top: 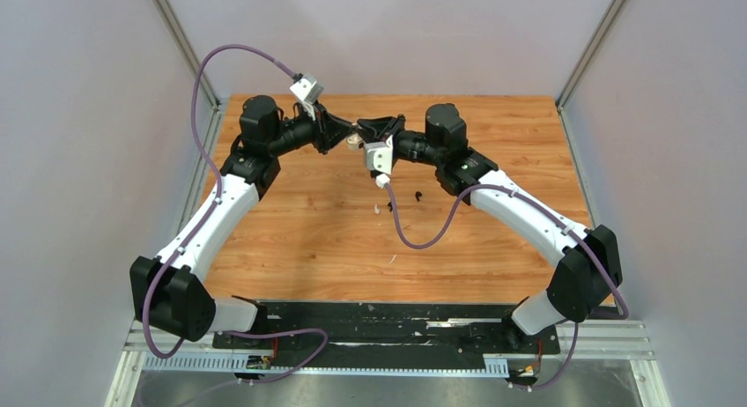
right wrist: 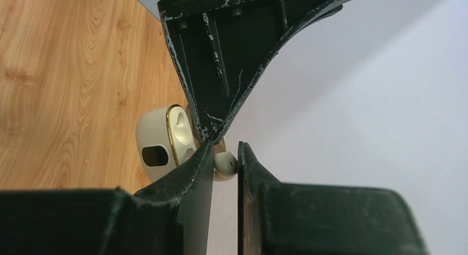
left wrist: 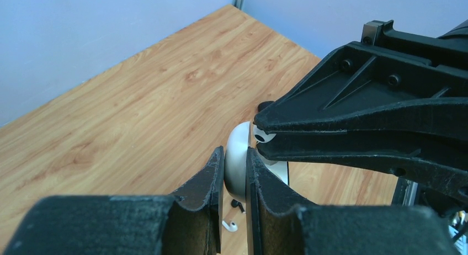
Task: Insert the wireless bluetooth earbuds into the charging case
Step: Place the earbud in the charging case.
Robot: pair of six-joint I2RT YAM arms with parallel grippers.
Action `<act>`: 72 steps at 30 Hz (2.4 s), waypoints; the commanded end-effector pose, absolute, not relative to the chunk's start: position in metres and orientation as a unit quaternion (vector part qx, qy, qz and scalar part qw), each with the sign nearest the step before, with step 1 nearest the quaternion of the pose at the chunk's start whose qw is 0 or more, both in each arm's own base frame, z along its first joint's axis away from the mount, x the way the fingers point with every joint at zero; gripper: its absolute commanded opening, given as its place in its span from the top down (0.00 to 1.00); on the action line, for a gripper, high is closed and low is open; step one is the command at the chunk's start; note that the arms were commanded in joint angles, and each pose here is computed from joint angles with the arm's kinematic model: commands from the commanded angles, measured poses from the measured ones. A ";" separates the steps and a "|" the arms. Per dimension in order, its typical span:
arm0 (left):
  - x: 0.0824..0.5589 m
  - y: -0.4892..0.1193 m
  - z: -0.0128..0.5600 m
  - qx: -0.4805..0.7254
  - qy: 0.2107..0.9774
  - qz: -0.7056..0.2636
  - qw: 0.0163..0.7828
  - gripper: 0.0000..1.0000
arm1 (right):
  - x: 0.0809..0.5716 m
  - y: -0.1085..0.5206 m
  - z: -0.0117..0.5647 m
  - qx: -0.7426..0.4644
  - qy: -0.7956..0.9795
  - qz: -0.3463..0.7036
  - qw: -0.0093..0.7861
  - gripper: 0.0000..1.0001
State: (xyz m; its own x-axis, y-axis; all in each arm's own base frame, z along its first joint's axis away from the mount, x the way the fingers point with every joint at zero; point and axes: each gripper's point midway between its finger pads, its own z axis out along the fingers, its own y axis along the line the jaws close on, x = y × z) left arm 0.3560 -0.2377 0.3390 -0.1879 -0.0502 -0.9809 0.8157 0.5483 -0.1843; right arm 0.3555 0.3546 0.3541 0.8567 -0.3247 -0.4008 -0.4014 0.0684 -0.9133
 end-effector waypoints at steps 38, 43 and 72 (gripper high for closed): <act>0.340 -0.250 0.366 0.304 0.603 -0.445 0.588 1.00 | 0.329 0.350 0.358 -0.715 0.166 0.002 0.679 1.00; 0.340 -0.249 0.370 0.306 0.599 -0.450 0.588 1.00 | 0.330 0.347 0.355 -0.719 0.158 -0.003 0.677 1.00; 0.346 -0.250 0.356 0.313 0.607 -0.445 0.580 1.00 | 0.327 0.341 0.444 -0.575 0.270 0.123 0.762 0.52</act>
